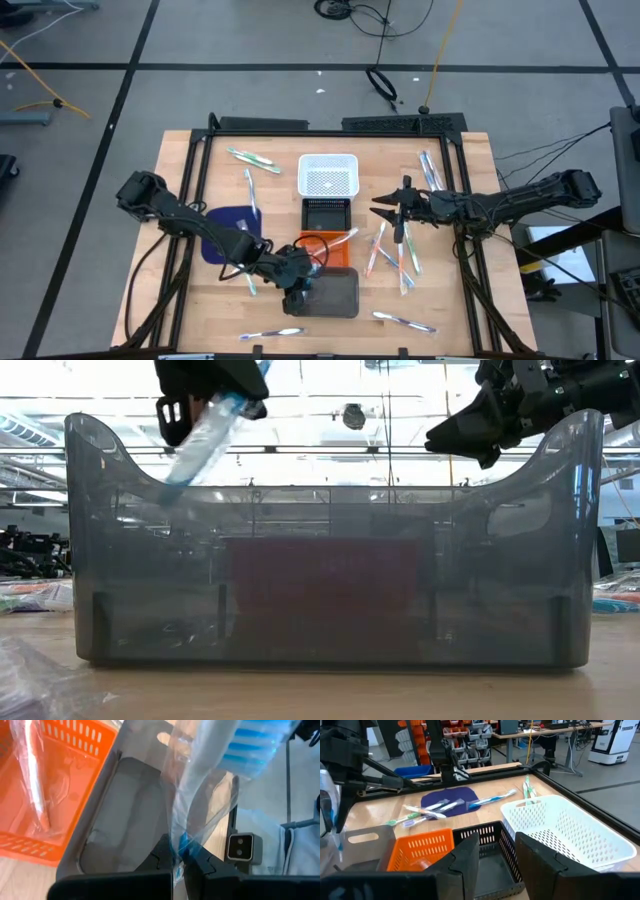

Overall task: Pick & Place Toothbrushes
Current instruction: Put the top middle blue toothbrush into the black bin

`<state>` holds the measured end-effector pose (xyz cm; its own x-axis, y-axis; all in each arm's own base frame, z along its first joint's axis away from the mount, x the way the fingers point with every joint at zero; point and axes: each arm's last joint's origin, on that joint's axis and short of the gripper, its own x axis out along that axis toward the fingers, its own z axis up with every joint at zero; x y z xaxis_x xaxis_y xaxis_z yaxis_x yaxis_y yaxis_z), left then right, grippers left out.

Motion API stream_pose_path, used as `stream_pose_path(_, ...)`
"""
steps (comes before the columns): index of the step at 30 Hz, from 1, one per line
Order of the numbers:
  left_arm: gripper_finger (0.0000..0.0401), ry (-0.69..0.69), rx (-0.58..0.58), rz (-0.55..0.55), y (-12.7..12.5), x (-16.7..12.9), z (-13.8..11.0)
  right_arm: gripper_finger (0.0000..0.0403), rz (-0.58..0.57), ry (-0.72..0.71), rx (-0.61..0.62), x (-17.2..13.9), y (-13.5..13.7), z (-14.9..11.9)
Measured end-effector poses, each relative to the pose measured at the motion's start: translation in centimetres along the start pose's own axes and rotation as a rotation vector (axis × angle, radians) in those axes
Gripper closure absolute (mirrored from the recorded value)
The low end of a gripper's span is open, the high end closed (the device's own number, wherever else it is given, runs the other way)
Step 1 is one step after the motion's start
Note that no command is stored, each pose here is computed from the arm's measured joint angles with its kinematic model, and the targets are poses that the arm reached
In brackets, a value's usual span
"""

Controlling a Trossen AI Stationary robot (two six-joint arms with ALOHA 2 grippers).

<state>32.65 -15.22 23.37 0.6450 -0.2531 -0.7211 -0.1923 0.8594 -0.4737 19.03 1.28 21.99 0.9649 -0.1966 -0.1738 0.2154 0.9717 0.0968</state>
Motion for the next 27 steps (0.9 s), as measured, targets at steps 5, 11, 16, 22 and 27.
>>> stream_pose_path(5, 0.0396, 0.013, -0.017, 0.0, 0.42, 0.5, 0.21, 0.0285, -0.002, 0.007, -0.017, 0.0, -0.02, -0.07)
stream_pose_path(11, 0.0372, 0.056, -0.025, -0.028, 0.67, 0.65, 0.3, 0.0285, -0.002, 0.008, -0.032, 0.0, -0.02, -0.07)
stream_pose_path(16, 0.0373, 0.067, 0.037, -0.044, 0.64, 0.7, 0.27, 0.0287, -0.003, 0.008, -0.046, 0.0, -0.02, -0.08)
stream_pose_path(22, 0.035, 0.071, 0.074, -0.043, 0.66, 0.7, 0.23, 0.0287, -0.003, 0.014, -0.049, 0.0, -0.03, -0.13)
stream_pose_path(27, 0.031, 0.068, 0.087, -0.042, 0.78, 0.7, 0.35, 0.0287, -0.004, 0.014, -0.059, 0.0, -0.03, -0.14)
